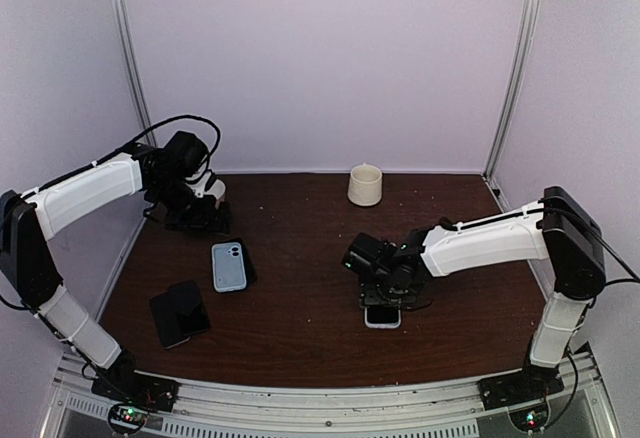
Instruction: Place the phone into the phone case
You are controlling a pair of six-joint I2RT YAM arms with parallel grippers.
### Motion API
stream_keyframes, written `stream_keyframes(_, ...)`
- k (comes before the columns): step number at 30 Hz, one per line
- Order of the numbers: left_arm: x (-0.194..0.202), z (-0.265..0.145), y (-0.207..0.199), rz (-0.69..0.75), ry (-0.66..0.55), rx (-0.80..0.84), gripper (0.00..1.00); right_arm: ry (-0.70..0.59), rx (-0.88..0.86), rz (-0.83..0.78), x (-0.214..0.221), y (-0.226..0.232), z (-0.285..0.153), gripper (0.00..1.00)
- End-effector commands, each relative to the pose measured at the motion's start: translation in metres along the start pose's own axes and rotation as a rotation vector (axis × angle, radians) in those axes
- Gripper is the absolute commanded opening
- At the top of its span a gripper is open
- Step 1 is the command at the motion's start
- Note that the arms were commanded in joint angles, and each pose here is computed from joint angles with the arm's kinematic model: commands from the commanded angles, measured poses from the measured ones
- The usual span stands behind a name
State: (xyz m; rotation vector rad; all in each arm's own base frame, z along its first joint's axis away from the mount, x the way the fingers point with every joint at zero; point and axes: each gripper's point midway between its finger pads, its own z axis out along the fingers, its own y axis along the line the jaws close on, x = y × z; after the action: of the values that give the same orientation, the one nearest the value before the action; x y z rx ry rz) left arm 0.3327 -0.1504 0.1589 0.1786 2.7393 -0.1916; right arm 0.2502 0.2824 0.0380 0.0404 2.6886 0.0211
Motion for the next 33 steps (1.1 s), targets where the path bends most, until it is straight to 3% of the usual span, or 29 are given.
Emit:
stream_keyframes(1, -0.003, 0.003, 0.002, -0.001, -0.011, 0.008, 0.98, 0.048, 0.031, -0.017, 0.010, -0.005, 0.004, 0.72)
stream_keyframes(9, -0.003, 0.004, 0.003, -0.003, -0.008, 0.006, 0.98, 0.045, 0.028, -0.052, 0.003, -0.003, -0.005, 0.99)
stream_keyframes(16, -0.003, 0.003, 0.004, -0.004, -0.012, 0.006, 0.97, 0.104, -0.040, -0.176, -0.001, -0.010, -0.040, 0.97)
stream_keyframes(18, -0.003, 0.003, 0.004, -0.006, -0.011, 0.006, 0.98, 0.187, -0.106, -0.181, 0.015, -0.008, -0.039, 0.88)
stream_keyframes(21, -0.002, 0.004, -0.001, -0.007, 0.000, 0.034, 0.98, 0.257, -0.077, -0.169, 0.033, -0.019, -0.031, 0.57)
stream_keyframes(23, -0.002, 0.004, 0.000, -0.008, -0.001, 0.034, 0.98, 0.279, -0.047, -0.162, 0.039, -0.026, -0.026, 0.44)
stream_keyframes(28, -0.002, 0.004, 0.000, -0.008, 0.001, 0.035, 0.98, 0.293, -0.028, -0.159, 0.043, -0.029, -0.021, 0.25)
stream_keyframes(33, -0.001, 0.005, 0.000, -0.008, 0.004, 0.033, 0.97, 0.340, -0.023, -0.160, 0.054, -0.029, -0.014, 0.14)
